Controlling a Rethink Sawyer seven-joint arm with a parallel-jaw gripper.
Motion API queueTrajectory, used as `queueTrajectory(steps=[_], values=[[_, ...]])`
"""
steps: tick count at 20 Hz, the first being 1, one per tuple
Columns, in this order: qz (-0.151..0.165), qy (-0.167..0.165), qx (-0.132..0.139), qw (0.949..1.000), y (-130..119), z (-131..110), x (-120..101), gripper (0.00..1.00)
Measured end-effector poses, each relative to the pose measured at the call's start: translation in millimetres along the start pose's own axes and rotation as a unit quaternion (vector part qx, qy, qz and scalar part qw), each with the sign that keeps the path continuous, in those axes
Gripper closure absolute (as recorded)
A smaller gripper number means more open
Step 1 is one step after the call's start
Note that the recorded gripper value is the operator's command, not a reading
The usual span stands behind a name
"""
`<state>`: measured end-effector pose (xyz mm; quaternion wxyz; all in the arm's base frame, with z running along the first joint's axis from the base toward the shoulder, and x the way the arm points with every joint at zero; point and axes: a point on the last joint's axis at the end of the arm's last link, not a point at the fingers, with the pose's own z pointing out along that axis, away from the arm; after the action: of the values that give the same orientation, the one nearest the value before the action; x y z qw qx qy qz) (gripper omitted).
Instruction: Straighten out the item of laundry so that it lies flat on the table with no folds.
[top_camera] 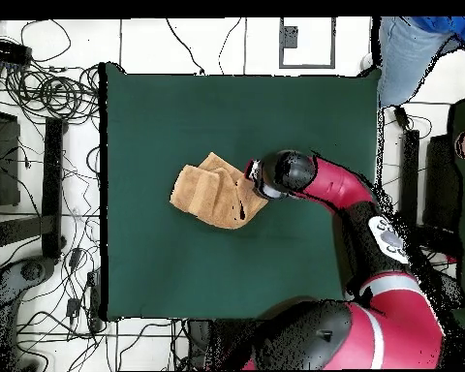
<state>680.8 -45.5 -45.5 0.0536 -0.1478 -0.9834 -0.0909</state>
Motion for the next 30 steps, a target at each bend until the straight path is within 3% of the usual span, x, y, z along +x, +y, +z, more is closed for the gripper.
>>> queueTrajectory(steps=[8,30], values=[[0.042,0.024,-0.036,0.9982,-6,-1,-7,0.0],[0.051,0.036,-0.045,0.997,4,2,0,0.0]])
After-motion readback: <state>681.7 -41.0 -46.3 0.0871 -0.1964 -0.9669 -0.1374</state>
